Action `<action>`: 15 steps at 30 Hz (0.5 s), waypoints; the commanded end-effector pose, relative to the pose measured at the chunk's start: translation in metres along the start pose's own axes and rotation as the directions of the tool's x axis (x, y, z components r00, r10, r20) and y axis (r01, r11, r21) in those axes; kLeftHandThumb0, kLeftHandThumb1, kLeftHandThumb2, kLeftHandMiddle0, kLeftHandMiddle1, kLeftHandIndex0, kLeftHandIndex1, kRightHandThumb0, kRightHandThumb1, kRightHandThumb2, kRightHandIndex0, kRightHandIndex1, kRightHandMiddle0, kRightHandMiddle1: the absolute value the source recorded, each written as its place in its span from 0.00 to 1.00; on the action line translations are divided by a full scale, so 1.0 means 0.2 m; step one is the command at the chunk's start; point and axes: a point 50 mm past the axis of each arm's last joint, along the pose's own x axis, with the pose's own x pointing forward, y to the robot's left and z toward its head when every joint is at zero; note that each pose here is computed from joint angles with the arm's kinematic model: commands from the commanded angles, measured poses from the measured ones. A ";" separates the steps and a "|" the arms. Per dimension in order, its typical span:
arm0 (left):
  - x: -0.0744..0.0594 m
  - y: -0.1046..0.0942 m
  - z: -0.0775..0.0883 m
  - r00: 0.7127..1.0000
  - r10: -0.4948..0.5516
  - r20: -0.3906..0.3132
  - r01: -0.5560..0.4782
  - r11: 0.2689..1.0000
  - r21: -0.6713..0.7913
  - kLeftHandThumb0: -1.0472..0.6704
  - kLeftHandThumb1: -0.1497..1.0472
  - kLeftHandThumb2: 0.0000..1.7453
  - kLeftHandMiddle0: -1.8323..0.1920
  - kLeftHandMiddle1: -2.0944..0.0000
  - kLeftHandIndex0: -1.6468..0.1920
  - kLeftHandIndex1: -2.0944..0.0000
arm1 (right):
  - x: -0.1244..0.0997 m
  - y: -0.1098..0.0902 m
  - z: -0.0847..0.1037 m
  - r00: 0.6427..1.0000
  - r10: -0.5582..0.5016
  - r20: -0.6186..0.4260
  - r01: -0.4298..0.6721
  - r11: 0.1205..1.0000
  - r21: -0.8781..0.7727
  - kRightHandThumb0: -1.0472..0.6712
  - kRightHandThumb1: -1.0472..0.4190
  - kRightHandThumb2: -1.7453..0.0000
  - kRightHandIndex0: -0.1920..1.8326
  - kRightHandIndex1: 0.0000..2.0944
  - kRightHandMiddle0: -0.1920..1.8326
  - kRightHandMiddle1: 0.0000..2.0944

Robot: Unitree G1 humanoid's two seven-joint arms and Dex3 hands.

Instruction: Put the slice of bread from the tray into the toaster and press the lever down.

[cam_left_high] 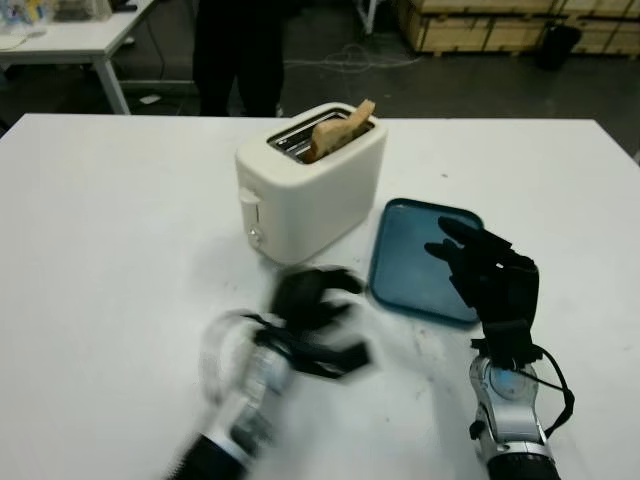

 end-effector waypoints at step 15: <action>-0.07 -0.01 -0.19 0.987 -0.063 -0.149 0.076 0.994 0.083 0.48 0.89 0.14 0.52 0.43 0.36 0.98 | 0.05 0.01 0.00 1.000 0.001 0.026 -0.001 1.000 0.007 0.35 0.09 0.85 0.65 0.13 0.64 0.00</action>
